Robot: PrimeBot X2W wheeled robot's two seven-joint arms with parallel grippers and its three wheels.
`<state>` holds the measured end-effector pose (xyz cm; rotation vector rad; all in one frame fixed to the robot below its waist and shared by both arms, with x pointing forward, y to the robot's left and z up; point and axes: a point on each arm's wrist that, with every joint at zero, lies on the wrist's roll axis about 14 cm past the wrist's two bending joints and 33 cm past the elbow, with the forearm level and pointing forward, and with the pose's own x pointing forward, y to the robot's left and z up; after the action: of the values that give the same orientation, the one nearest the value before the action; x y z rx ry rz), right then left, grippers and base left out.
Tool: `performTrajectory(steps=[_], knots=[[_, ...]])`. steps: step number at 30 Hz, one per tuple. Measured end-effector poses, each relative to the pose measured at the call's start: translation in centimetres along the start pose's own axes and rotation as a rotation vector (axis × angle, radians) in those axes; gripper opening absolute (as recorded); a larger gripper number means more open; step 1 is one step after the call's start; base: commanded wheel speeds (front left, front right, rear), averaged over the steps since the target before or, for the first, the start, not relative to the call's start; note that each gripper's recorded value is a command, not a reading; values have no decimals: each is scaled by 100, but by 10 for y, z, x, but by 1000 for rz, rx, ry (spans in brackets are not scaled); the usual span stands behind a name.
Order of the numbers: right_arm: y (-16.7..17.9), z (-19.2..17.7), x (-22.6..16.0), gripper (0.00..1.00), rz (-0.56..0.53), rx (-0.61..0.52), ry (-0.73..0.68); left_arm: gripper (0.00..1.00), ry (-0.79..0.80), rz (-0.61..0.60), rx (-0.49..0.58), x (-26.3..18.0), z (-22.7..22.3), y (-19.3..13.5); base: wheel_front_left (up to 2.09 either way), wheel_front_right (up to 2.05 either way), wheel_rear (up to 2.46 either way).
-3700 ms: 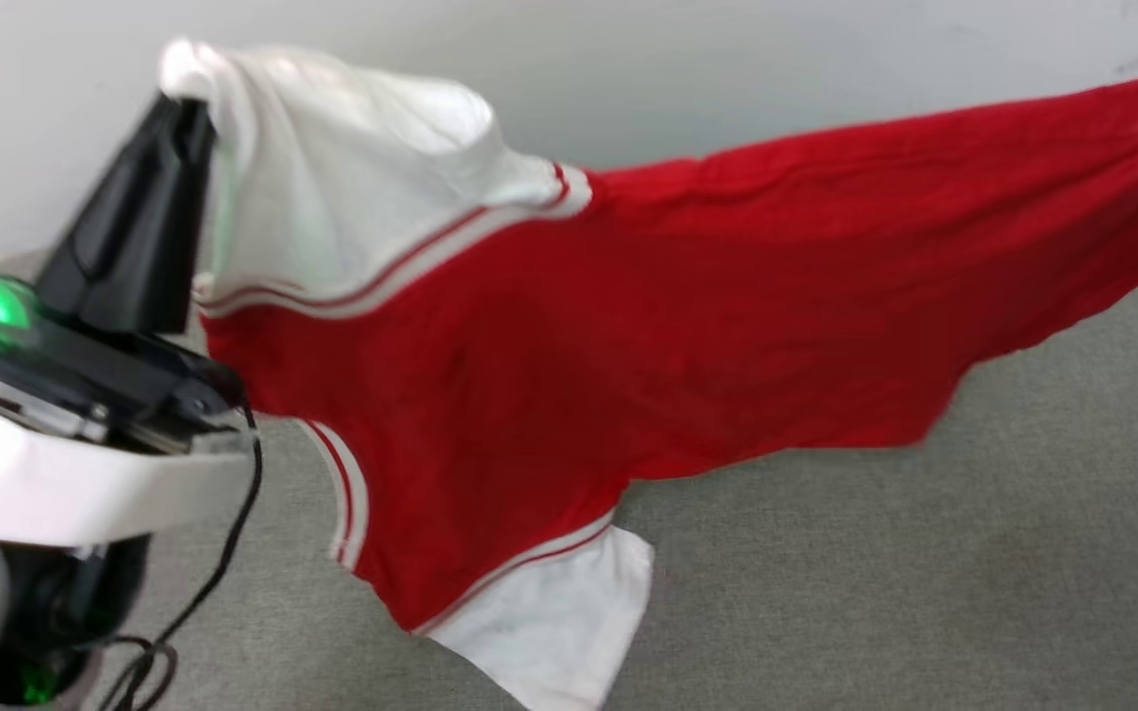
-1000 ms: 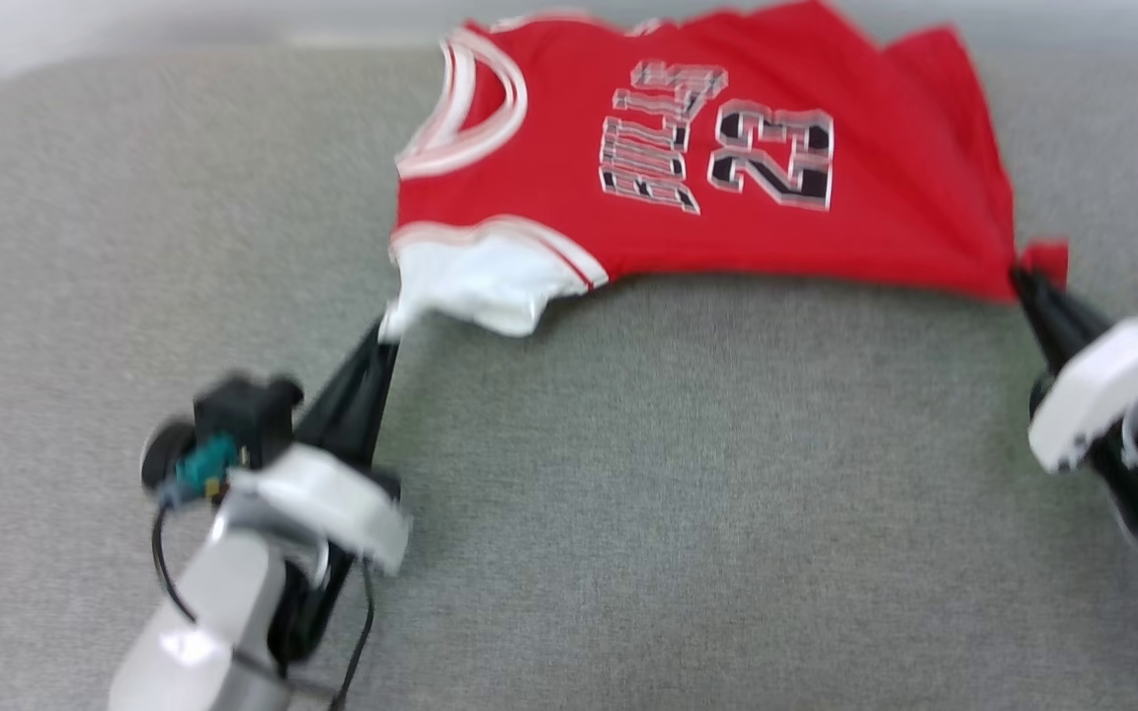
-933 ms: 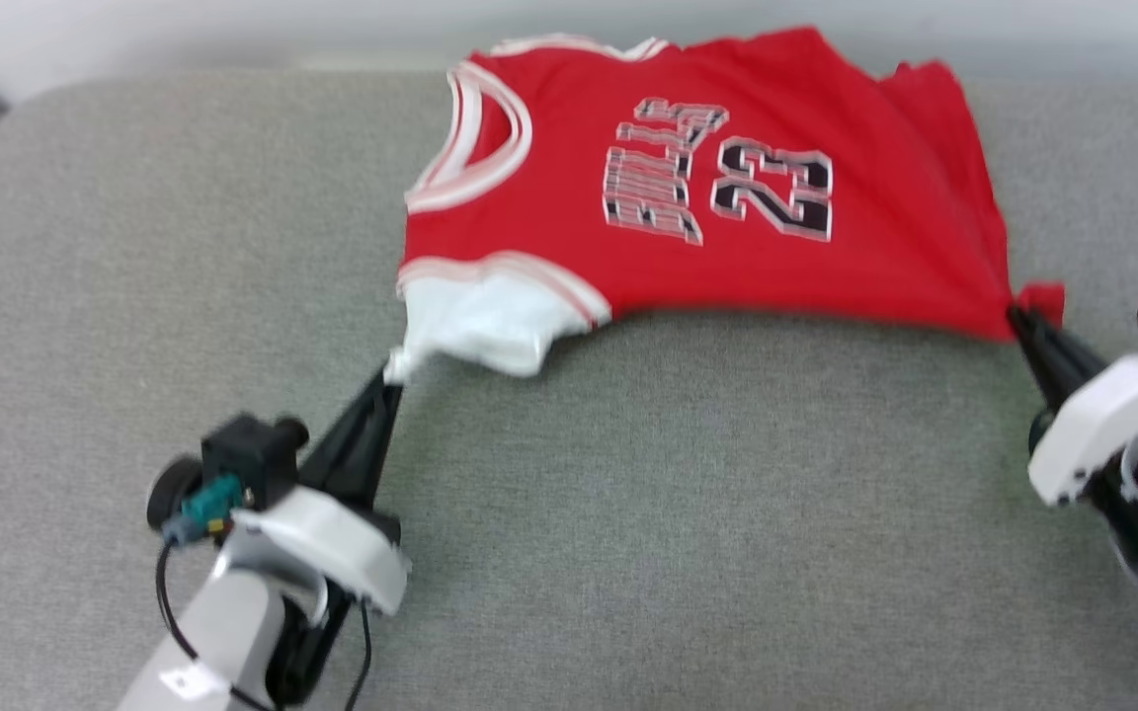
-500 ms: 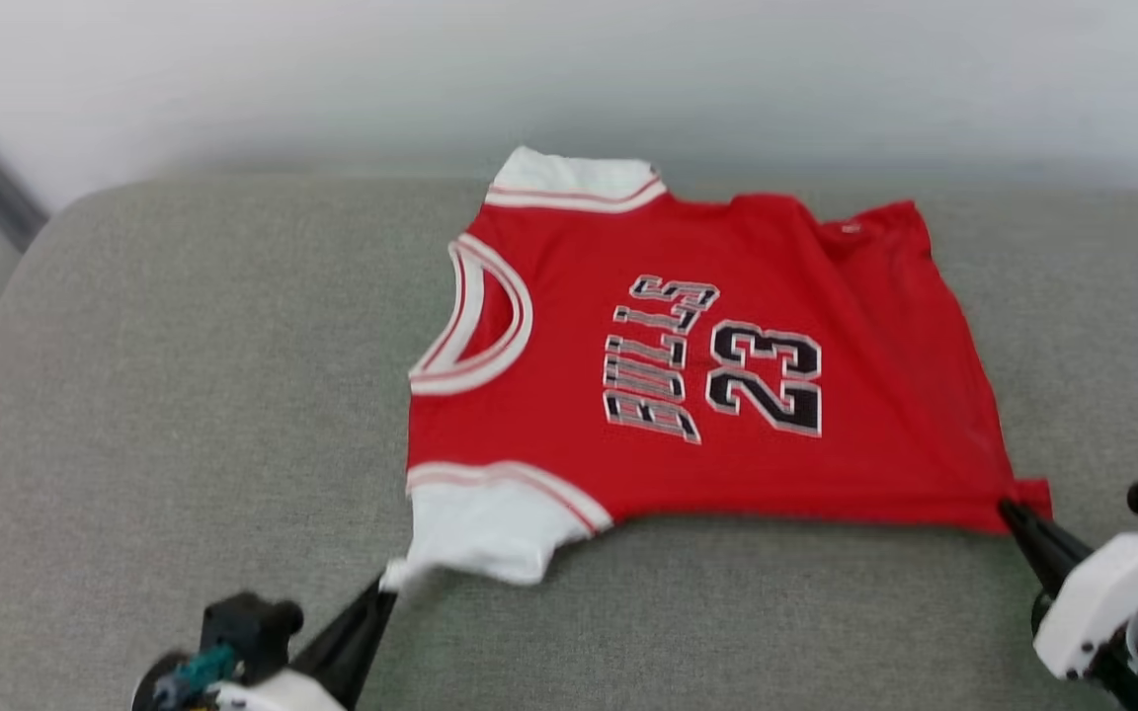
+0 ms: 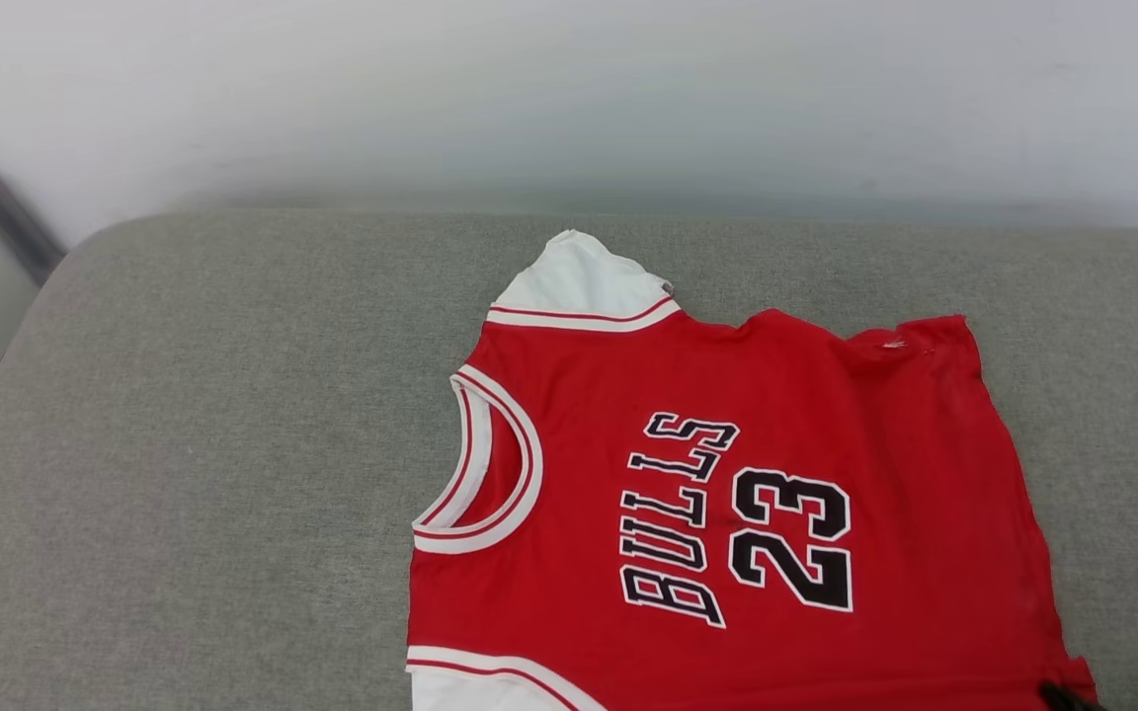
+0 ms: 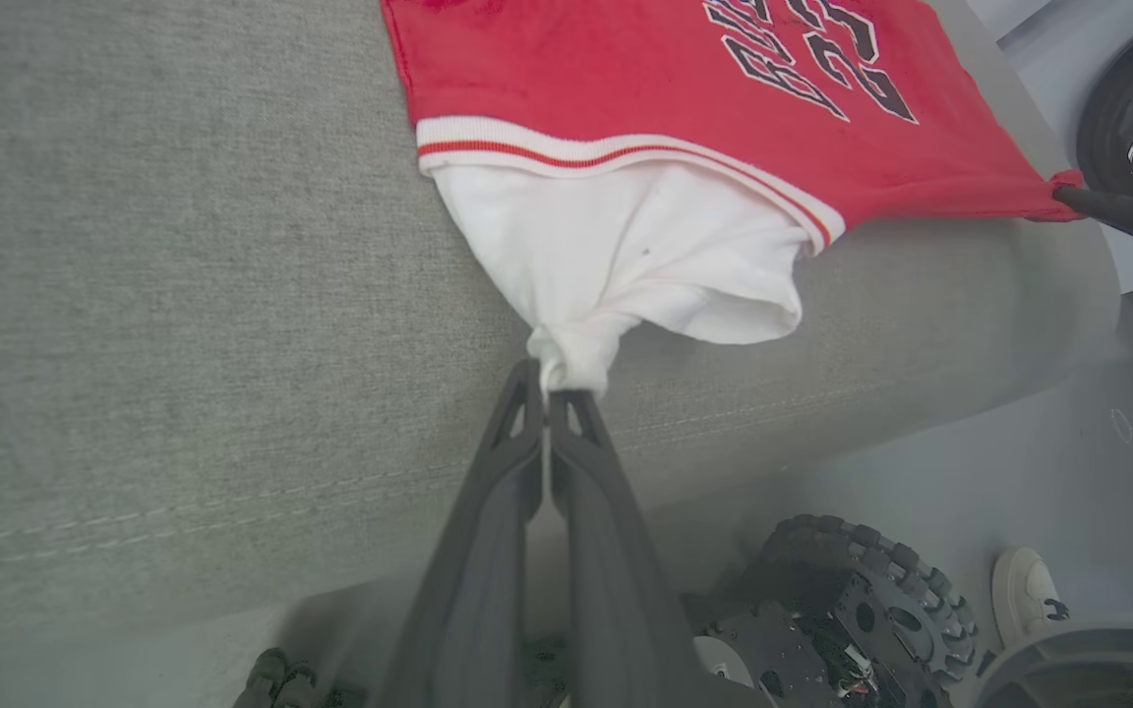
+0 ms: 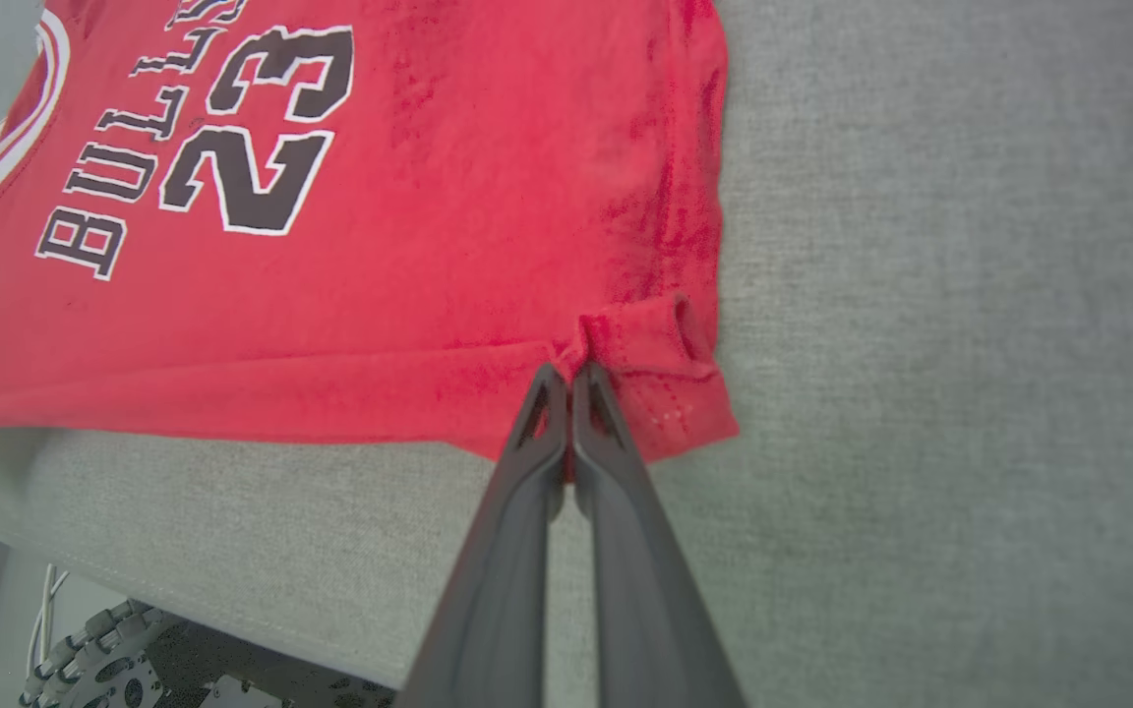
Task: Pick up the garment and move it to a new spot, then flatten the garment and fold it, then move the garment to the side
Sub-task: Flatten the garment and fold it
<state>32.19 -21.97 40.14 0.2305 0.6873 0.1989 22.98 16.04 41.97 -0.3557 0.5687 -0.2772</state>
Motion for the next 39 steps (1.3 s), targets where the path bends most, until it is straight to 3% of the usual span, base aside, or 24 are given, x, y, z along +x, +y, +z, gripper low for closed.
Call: performTrajectory(steps=[7,19,23,39], knots=[[6,-13,-15,0,0,27,71,0,-5,3,3,-1,6,0,0,0,0],[14,35,4,0,11,-39,18,0,-257,-57,116,42,102,-2,0,0,0],[13,44,19,0,8,-64,31,0,-264,-60,140,60,114,2,0,0,0],[0,37,84,0,-20,-112,154,0,-127,-1,196,139,98,39,0,0,0]])
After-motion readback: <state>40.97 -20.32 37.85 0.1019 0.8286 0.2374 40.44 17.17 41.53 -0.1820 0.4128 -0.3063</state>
